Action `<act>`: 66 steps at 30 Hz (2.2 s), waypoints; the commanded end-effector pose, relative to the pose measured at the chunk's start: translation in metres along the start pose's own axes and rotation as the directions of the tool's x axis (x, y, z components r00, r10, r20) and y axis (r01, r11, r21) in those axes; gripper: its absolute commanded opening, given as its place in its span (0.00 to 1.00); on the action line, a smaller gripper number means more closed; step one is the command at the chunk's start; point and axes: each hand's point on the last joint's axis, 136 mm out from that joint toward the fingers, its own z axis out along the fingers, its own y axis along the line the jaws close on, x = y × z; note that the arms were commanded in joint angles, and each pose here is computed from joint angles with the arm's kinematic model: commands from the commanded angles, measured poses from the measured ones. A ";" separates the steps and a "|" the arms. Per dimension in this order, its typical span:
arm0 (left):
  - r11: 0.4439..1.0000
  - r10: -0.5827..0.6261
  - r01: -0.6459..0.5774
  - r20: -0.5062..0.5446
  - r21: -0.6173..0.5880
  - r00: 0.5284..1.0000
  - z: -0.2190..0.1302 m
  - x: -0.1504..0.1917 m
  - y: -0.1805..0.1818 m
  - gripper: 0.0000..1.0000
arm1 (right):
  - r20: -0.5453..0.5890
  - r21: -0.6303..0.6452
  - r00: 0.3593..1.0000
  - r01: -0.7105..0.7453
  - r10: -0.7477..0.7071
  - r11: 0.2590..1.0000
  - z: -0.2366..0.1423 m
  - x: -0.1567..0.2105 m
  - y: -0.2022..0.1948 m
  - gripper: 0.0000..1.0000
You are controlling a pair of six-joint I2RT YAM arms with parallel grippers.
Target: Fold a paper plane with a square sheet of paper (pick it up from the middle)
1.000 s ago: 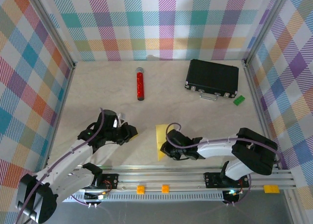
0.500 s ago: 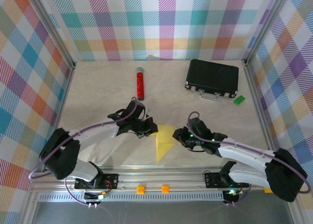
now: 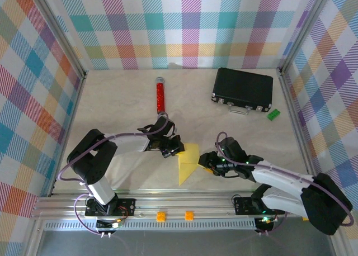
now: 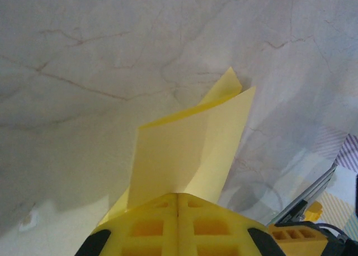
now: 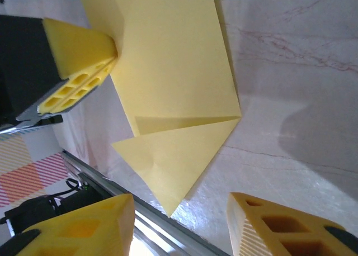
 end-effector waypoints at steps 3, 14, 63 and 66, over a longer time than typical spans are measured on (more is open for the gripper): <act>1.000 -0.018 0.018 -0.005 -0.003 1.000 0.012 -0.001 0.010 0.00 | -0.039 -0.028 0.999 0.016 -0.017 0.999 0.009 -0.003 0.011 0.49; 0.998 -0.064 0.064 -0.015 -0.009 0.998 0.016 0.013 0.041 0.00 | -0.075 -0.036 0.997 -0.023 0.020 0.999 0.026 -0.008 0.010 0.50; 0.996 -0.002 0.003 -0.018 0.092 1.000 0.000 0.007 0.003 0.01 | -0.130 -0.169 0.989 0.042 -0.065 0.985 0.044 -0.046 0.031 0.26; 0.995 0.002 0.000 -0.016 0.102 1.000 -0.001 0.006 0.000 0.01 | -0.132 -0.166 0.990 0.035 -0.057 0.985 0.046 -0.046 0.028 0.26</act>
